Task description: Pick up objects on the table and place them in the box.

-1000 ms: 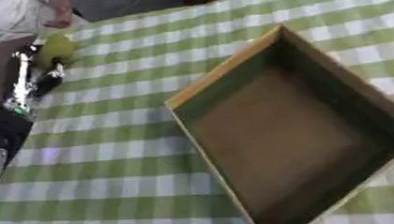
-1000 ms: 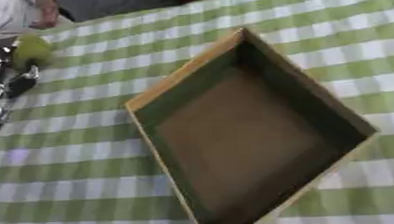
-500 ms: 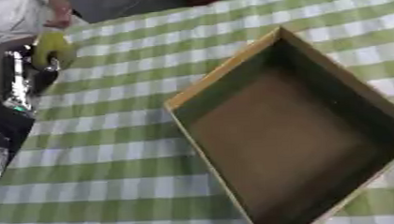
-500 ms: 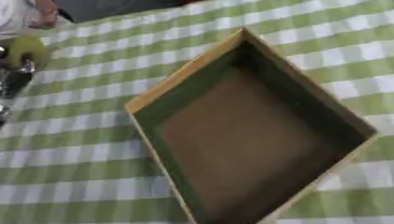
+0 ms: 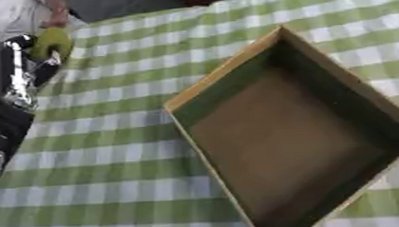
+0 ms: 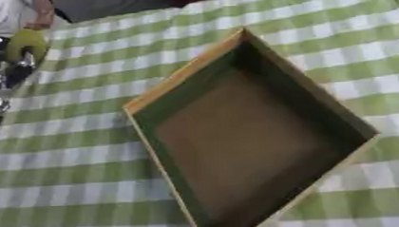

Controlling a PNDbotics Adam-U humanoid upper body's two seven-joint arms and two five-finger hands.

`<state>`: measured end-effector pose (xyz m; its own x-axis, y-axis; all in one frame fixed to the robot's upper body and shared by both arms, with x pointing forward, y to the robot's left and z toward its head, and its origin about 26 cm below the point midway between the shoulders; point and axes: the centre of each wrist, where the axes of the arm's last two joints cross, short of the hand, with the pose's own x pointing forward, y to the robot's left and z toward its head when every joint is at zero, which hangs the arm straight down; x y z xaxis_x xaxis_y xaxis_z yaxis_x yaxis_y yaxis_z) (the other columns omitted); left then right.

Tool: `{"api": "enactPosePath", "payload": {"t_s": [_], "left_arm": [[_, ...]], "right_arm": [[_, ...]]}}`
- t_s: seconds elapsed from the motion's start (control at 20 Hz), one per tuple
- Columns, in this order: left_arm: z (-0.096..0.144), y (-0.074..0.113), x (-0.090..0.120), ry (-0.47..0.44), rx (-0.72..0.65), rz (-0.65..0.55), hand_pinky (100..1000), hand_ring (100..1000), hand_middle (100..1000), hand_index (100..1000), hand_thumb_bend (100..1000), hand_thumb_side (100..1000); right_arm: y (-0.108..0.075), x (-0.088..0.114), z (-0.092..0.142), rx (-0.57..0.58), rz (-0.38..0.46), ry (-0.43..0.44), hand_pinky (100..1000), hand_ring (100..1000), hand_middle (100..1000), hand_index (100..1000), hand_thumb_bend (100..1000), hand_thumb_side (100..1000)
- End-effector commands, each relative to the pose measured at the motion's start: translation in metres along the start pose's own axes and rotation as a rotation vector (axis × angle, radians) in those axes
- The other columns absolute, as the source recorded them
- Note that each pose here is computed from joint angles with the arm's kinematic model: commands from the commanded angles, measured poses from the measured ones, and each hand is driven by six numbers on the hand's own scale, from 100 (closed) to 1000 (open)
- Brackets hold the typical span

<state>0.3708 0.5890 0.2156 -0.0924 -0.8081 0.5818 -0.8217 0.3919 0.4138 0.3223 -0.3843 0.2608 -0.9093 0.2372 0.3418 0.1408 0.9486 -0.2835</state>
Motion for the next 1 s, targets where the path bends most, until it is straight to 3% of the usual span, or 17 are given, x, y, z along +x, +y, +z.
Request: {"api": "enactPosePath", "payload": {"t_s": [0.05, 0.55, 0.9, 1.0], "left_arm": [[-0.014, 0.016, 0.005, -0.218, 0.253, 0.136, 530, 650, 425, 443, 100, 100], [-0.016, 0.021, 0.006, -0.257, 0.246, 0.098, 508, 612, 372, 389, 100, 100], [-0.044, 0.019, 0.038, -0.388, 0.227, 0.136, 472, 580, 364, 386, 100, 100], [-0.053, 0.017, 0.051, -0.435, 0.216, 0.150, 466, 575, 364, 387, 137, 100]], "right_arm": [[-0.005, 0.006, -0.005, 0.003, 0.026, -0.013, 833, 791, 529, 709, 100, 543], [-0.004, 0.010, -0.005, -0.004, 0.025, 0.002, 832, 789, 528, 707, 100, 545], [-0.004, 0.011, -0.004, -0.008, 0.029, 0.010, 831, 789, 527, 707, 100, 546], [-0.004, 0.012, -0.004, -0.007, 0.030, 0.012, 830, 788, 527, 707, 100, 545]]}}
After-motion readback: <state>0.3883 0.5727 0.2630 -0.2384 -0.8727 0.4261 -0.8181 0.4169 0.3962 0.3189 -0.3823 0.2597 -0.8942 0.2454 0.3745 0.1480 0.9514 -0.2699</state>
